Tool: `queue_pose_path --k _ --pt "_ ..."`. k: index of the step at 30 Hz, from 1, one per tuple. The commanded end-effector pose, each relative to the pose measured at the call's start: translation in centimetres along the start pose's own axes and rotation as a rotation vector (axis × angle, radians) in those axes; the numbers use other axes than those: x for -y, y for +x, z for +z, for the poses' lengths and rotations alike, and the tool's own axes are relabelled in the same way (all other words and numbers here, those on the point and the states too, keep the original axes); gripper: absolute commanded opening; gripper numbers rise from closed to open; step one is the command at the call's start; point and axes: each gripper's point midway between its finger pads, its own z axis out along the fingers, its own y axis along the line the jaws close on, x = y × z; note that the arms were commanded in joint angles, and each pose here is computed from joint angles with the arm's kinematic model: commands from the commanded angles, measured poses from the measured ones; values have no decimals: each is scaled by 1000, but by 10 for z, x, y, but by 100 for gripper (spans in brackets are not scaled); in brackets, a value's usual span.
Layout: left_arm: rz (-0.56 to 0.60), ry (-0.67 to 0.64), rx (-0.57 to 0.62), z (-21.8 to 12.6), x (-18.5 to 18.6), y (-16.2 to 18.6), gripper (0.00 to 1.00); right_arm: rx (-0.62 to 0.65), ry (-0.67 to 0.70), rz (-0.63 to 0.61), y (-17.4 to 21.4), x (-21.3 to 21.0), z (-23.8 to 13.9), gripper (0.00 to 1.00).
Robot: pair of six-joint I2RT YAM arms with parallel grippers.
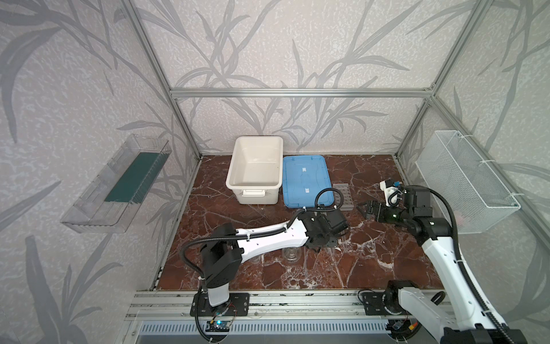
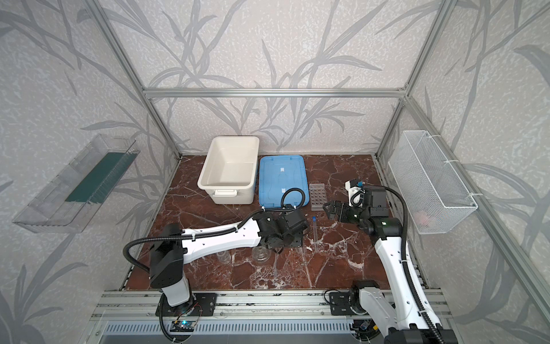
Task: Organize the chemistry lab equipment
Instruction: 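Move the left gripper over the blue-capped tubes while the right arm rises, then lower the left gripper and close it on the middle blue-capped test tube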
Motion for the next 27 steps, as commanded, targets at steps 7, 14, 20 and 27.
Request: queue_pose_path --k 7,14,20,27 --pt "-69 -113 20 36 -20 -5 54 13 -40 -18 3 -10 -8 99" --pt "-61 -216 -20 61 -39 -2 52 8 -22 -25 5 -5 -5 99" --pt "-12 -251 -22 69 -45 -3 51 9 -16 -26 4 -3 -4 99" --pt "-2 -259 -41 75 -41 -3 48 7 -7 -28 4 -1 -3 99"
